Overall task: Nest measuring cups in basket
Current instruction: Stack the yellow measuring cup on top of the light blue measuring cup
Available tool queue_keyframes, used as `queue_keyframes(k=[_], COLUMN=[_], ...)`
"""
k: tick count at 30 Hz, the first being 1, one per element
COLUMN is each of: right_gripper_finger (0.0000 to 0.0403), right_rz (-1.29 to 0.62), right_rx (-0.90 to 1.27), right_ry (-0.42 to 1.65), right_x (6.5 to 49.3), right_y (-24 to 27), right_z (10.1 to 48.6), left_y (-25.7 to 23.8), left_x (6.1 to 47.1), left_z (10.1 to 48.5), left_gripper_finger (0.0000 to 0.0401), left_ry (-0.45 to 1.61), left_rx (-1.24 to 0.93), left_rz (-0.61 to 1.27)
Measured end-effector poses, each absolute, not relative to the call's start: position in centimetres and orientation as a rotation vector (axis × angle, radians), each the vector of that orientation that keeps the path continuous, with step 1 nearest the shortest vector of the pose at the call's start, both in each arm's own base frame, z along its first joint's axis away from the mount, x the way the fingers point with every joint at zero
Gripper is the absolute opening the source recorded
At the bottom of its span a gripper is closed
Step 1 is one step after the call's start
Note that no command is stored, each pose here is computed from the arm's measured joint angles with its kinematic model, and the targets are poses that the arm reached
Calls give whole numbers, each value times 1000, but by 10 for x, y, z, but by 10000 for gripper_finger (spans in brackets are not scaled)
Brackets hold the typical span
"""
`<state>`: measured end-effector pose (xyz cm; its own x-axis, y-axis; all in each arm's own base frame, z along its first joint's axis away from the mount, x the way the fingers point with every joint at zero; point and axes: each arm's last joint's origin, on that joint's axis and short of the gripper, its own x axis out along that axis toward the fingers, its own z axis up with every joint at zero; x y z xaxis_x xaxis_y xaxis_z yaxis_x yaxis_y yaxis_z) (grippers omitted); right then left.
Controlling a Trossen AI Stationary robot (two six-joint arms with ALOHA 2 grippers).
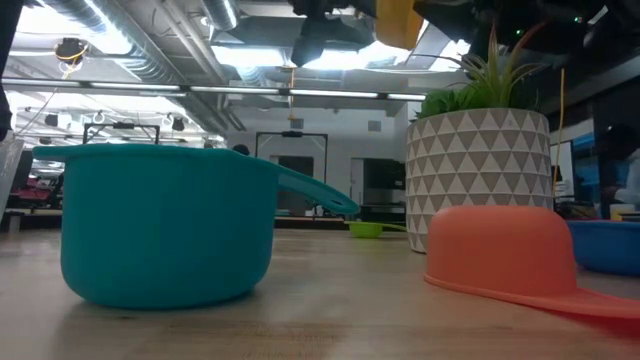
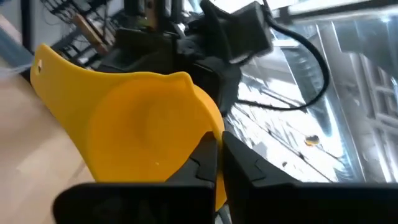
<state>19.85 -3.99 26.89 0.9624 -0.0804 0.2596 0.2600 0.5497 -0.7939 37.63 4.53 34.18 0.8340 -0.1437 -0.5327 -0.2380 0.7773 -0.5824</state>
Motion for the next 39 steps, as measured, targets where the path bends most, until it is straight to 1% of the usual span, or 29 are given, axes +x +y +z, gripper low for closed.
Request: queue_keyframes(k=[6,9,10,12,14,16,20,24,32,36,39], right_gripper_finger=[10,10,10,10,10,10,10,10,10,12,14], right_rz=[-326,-359,-373,-411,-465,-526,-633,-696,-685,-719,-753], right_rx=[-929,-879,-850,-799,-731,-656,-481,-309,-78,23,78], right_ry=[-152,-163,-168,-176,-173,-176,-187,-209,-234,-246,-285], right_x=[196,193,192,190,188,187,185,184,185,185,184], right_y=[-43,-44,-44,-45,-46,-48,-52,-55,-56,-57,-58], right_z=[271,274,275,277,278,279,279,278,273,270,272], left_y=[48,53,55,57,58,58,59,59,60,61,63], left_x=[371,360,358,345,342,335,336,341,346,350,353], left_z=[346,349,351,352,354,352,355,355,360,366,372], left_gripper_finger=[141,140,139,139,138,138,138,138,138,138,138], left_ry=[578,618,616,682,687,748,732,707,639,569,501], left_rx=[-543,-482,-456,-406,-333,-257,-105,-53,-10,11,36], left_rz=[96,144,161,193,205,212,197,179,172,219,300])
